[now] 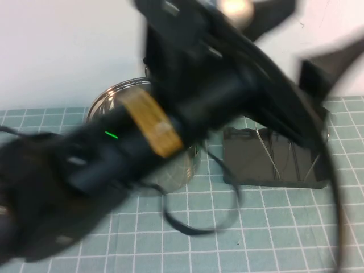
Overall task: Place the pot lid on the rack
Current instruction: Place the pot lid on the pot rack
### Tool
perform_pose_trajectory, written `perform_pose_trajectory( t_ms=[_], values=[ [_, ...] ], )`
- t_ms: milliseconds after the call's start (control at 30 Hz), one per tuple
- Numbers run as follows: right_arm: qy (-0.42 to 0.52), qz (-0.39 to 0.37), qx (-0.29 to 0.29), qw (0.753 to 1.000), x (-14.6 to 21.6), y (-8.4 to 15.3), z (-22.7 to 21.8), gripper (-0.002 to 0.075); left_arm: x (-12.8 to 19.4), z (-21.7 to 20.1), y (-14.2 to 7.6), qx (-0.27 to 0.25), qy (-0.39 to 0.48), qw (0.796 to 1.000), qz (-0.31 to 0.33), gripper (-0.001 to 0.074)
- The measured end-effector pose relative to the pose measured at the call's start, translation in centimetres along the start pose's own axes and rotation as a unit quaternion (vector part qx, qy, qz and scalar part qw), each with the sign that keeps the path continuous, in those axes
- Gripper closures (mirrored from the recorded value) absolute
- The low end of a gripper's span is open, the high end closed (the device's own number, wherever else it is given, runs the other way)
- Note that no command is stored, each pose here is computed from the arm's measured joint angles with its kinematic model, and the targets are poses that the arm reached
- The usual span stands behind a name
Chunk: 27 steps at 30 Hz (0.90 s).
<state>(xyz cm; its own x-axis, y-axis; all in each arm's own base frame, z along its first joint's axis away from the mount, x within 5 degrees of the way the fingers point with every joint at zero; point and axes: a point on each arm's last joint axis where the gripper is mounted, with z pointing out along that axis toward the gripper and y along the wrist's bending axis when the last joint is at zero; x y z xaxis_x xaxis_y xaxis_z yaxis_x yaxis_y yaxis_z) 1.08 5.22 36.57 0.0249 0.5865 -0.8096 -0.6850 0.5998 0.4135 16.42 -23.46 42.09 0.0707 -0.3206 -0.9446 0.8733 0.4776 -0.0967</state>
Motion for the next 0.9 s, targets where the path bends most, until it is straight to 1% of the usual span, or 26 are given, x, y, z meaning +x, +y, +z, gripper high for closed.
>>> perform_pose_trajectory(
  t_ms=[33,67,100,167,200,267,367,400,433,533,700,800,900],
  values=[
    [0.004,-0.014,0.006,1.0,0.0,-0.3,0.3,0.0641,-0.6,-0.5,0.6,-0.019,0.003,1.0,0.009,0.016],
    [0.011,-0.022,0.011,1.0,0.0,-0.7,0.6,0.0641,-1.3,-1.2,1.0,-0.036,0.009,0.999,0.02,0.0238],
    [0.022,-0.033,0.015,0.999,0.1,-1.1,1.1,0.0641,-1.9,-1.9,1.7,-0.06,0.023,0.998,0.029,0.0335],
    [0.054,-0.042,0.017,0.998,0.4,-2.2,2.3,0.0641,-3.0,-3.2,2.5,-0.089,0.04,0.995,0.037,0.0545],
    [0.075,-0.043,0.019,0.996,0.7,-2.9,3.0,0.0641,-3.3,-3.8,2.8,-0.103,0.055,0.992,0.042,0.0608],
    [0.115,-0.043,0.023,0.992,1.4,-4.6,4.5,0.0641,-3.6,-4.9,3.1,-0.123,0.088,0.987,0.047,0.0675],
    [0.178,-0.035,0.038,0.983,2.4,-7.8,7.0,0.0641,-3.4,-6.3,3.5,-0.151,0.155,0.975,0.054,0.0717],
    [0.197,-0.035,0.038,0.979,2.7,-8.8,7.9,0.0641,-2.9,-6.7,3.6,-0.162,0.192,0.967,0.052,0.0722],
    [0.215,-0.038,0.031,0.975,2.9,-9.6,8.8,0.0641,-2.5,-7.1,3.7,-0.171,0.22,0.959,0.05,0.0727],
    [0.246,-0.04,0.001,0.968,2.7,-11.5,11.7,0.0641,-1.7,-7.7,3.9,-0.184,0.269,0.944,0.045,0.0732],
    [0.266,-0.05,-0.029,0.962,2.6,-13.2,16.0,0.0641,0.0,-8.6,4.0,-0.191,0.288,0.938,0.027,0.0733],
    [0.287,-0.055,-0.027,0.956,3.7,-14.4,18.3,0.0641,1.1,-8.9,4.1,-0.193,0.293,0.936,0.015,0.0733],
    [0.315,-0.059,-0.014,0.947,5.2,-15.9,19.6,0.0641,2.1,-9.2,4.2,-0.193,0.301,0.934,0.01,0.0734]
  ],
)
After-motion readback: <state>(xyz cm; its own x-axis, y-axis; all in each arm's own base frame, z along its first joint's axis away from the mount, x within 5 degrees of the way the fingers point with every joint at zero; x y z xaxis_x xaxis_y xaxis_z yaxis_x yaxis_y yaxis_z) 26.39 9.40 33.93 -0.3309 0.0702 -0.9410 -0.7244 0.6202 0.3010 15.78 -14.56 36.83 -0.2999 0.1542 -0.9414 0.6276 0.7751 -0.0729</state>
